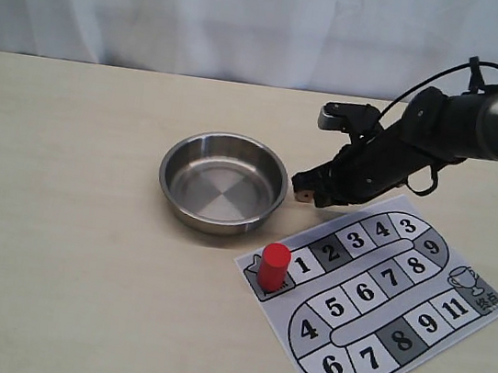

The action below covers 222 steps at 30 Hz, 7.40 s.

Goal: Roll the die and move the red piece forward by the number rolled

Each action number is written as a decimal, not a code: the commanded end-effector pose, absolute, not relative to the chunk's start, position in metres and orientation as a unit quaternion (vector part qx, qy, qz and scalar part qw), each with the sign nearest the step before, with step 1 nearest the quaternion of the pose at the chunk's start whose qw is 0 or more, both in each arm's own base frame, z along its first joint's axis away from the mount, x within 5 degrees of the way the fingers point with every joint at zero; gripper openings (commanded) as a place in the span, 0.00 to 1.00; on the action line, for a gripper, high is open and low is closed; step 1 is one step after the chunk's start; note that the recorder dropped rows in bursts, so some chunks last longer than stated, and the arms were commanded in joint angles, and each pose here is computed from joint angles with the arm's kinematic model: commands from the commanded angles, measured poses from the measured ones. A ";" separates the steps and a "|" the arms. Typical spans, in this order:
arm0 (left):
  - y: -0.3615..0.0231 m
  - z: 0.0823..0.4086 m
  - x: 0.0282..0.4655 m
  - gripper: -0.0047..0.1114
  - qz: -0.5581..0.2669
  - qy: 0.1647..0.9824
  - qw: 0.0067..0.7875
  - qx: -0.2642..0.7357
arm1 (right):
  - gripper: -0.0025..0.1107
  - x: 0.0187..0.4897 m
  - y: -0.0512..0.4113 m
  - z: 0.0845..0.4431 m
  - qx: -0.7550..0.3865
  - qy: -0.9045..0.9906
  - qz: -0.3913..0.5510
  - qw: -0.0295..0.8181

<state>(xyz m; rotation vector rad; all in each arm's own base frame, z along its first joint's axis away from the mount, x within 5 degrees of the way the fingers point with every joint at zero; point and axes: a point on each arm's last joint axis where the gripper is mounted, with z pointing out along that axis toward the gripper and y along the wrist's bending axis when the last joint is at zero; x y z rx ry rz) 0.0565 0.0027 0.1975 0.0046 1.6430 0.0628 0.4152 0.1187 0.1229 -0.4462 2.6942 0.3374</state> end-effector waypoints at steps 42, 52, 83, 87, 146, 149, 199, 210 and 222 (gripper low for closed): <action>0.003 0.200 0.056 0.04 0.027 0.727 0.687 0.001 | 0.64 0.299 0.163 0.203 -0.380 0.895 0.163 0.168; 0.003 0.200 0.056 0.04 0.027 0.727 0.687 0.001 | 0.65 0.308 0.177 0.188 -0.396 0.886 0.125 0.208; 0.003 0.200 0.056 0.04 0.027 0.726 0.687 0.001 | 0.06 0.316 0.174 0.163 -0.427 0.881 0.077 0.188; 0.003 0.200 0.056 0.04 0.027 0.726 0.687 0.001 | 0.06 0.319 0.169 0.167 -0.404 0.892 0.051 0.196; 0.003 0.200 0.056 0.04 0.027 0.727 0.686 0.001 | 0.06 0.349 0.126 0.127 -0.254 0.949 0.029 0.187; 0.003 0.200 0.056 0.04 0.027 0.727 0.686 0.001 | 0.06 0.349 0.126 0.121 -0.255 0.950 0.028 0.178; 0.003 0.200 0.056 0.04 0.027 0.727 0.686 0.001 | 0.32 0.339 0.123 0.222 -0.205 0.924 0.062 0.317; 0.003 0.200 0.056 0.04 0.027 0.727 0.686 0.001 | 0.06 0.346 0.093 0.222 -0.167 0.934 0.027 0.314; 0.003 0.200 0.056 0.04 0.027 0.727 0.686 0.001 | 0.06 0.351 0.007 0.216 -0.037 0.964 -0.002 0.264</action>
